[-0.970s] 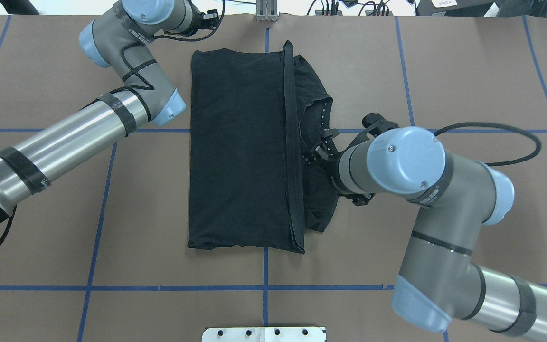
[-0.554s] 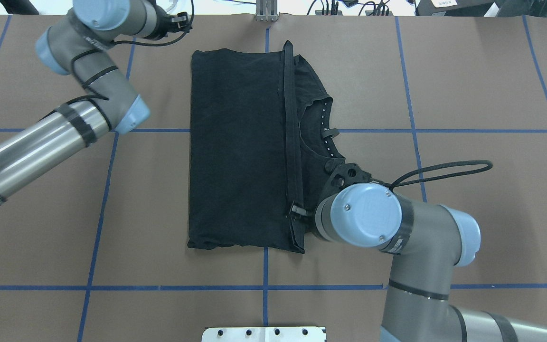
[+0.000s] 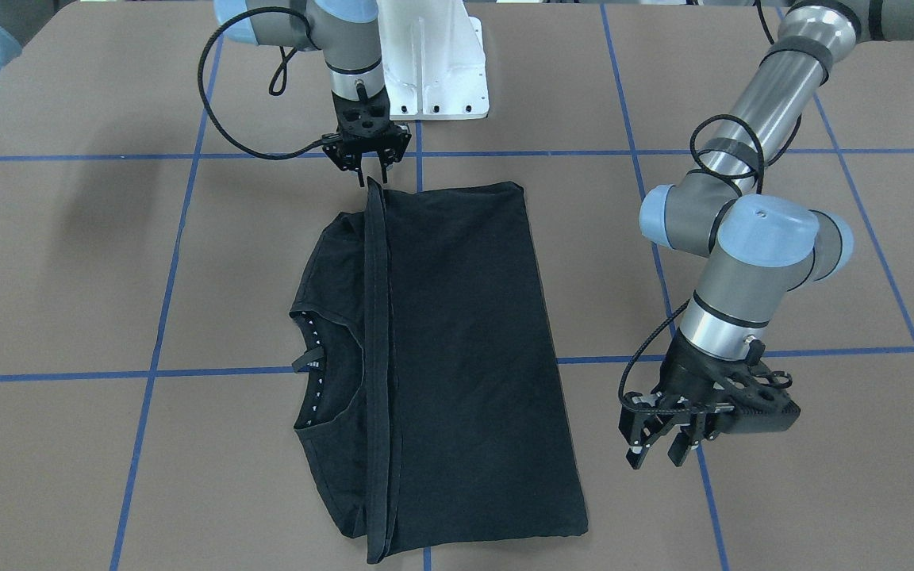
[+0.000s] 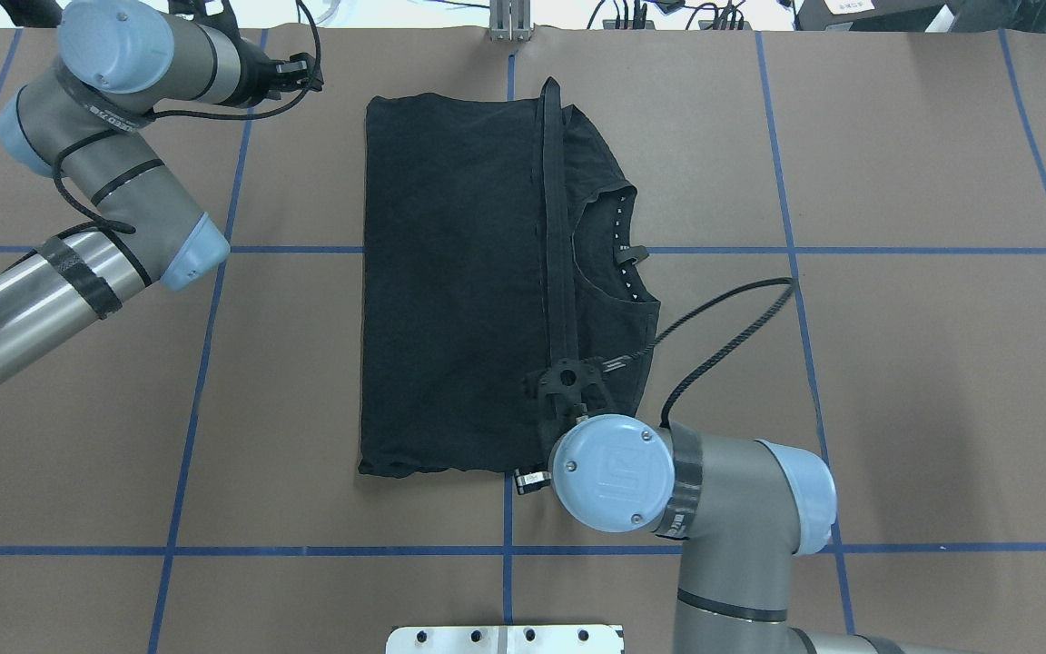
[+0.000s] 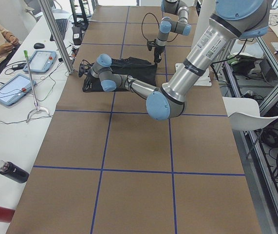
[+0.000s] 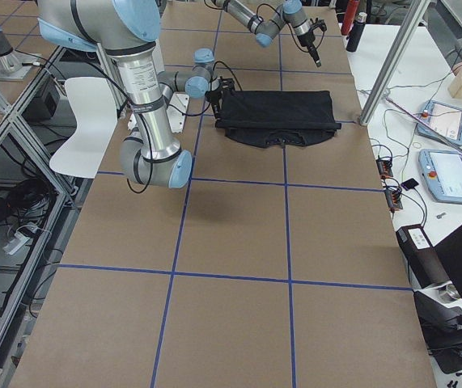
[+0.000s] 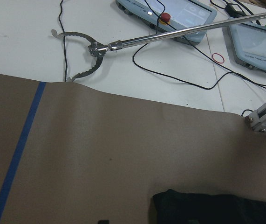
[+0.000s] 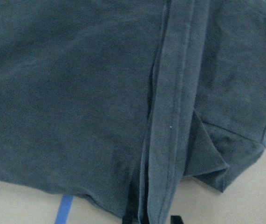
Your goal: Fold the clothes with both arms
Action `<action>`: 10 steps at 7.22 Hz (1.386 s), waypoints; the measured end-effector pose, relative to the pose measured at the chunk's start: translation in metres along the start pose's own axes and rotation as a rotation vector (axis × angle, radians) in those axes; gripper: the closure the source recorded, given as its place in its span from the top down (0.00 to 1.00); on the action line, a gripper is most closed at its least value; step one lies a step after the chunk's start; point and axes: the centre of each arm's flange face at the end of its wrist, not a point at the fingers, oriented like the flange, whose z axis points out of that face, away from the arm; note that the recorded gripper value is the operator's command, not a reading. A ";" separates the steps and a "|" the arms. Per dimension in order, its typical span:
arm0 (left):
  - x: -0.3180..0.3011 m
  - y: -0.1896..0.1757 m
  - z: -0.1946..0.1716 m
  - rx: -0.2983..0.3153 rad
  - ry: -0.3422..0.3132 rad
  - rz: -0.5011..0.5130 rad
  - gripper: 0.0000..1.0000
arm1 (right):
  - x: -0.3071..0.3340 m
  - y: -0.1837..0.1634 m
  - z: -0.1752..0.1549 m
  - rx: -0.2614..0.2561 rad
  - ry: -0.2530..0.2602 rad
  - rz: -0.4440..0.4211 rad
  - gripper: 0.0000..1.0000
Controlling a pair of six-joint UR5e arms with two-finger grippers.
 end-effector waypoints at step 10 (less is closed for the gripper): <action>-0.004 0.005 0.002 -0.007 -0.004 -0.009 0.65 | -0.006 -0.005 0.013 -0.004 0.065 -0.233 0.53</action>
